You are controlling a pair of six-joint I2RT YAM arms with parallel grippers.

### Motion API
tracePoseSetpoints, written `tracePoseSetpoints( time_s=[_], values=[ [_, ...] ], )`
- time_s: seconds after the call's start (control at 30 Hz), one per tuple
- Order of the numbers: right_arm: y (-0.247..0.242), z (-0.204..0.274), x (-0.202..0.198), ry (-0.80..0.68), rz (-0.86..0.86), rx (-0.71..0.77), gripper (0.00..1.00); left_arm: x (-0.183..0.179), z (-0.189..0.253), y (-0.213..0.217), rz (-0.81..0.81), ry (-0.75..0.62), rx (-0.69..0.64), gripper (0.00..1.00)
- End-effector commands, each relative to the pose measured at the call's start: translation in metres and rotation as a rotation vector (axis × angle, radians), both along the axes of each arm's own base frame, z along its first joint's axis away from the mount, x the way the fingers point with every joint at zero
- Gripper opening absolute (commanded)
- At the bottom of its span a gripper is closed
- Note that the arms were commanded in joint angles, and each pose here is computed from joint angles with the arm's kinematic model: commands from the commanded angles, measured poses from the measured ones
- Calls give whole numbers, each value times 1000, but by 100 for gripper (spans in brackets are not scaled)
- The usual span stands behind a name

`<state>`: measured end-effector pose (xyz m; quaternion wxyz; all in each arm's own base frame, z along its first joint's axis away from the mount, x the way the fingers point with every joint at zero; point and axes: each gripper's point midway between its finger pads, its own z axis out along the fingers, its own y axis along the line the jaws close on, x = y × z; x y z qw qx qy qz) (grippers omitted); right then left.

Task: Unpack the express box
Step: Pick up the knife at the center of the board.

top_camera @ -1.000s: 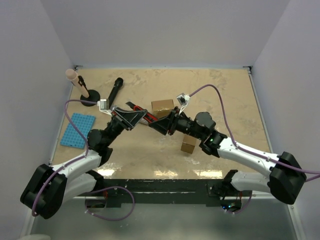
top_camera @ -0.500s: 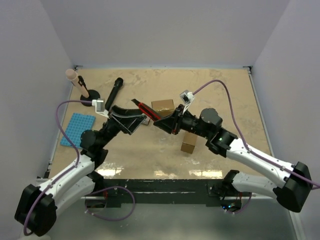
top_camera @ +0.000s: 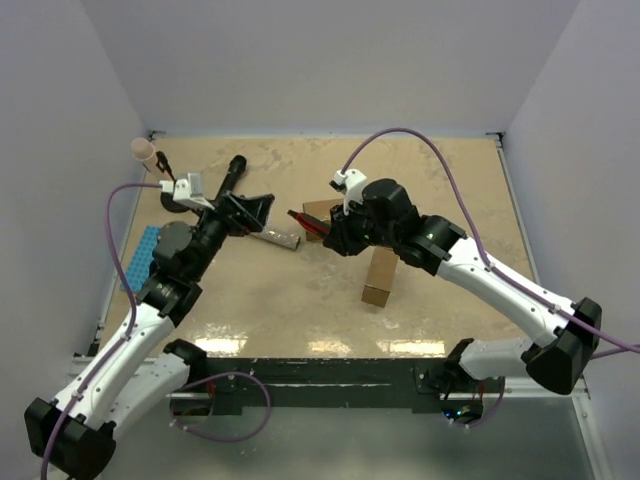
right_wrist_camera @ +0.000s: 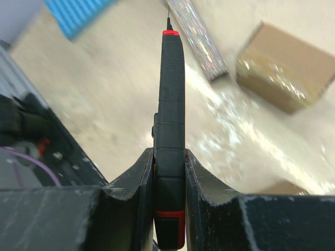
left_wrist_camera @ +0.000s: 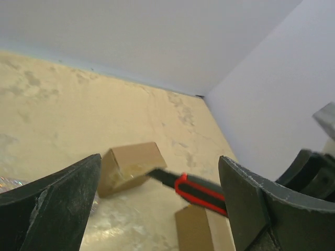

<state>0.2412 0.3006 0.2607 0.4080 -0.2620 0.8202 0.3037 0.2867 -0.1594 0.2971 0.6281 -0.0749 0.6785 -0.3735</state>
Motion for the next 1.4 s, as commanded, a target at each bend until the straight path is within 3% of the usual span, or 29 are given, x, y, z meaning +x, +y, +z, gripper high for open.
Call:
tracePoseSetpoints(
  time_s=[0.0, 0.07, 0.2, 0.3, 0.4, 0.63, 0.77, 1.13, 1.37],
  values=[
    [-31, -4, 0, -34, -26, -170, 0, 12, 66, 0, -7, -157, 173, 98],
    [-28, -4, -7, -25, 19, -167, 0, 15, 71, -25, -142, -201, 259, 98],
    [-25, 21, -15, -135, 94, -118, 0, -26, 77, -102, -761, -277, 323, 93],
    [-16, 52, -42, -179, 262, -37, 0, -50, 62, -113, -978, -290, 324, 89],
    [-8, 57, -50, -183, 357, -39, 0, -64, 50, -118, -1070, -317, 314, 89],
    [7, 82, -59, -217, 453, 44, 0, -80, 29, -127, -1162, -304, 350, 70],
    [9, 82, -57, -220, 459, 31, 0, -90, 28, -125, -1202, -319, 340, 65],
    [6, 87, -53, -239, 453, 38, 0, -103, 29, -114, -1240, -397, 328, 74],
    [4, 94, -54, -262, 440, 50, 0, -101, 19, -115, -1261, -361, 324, 67]
  ],
)
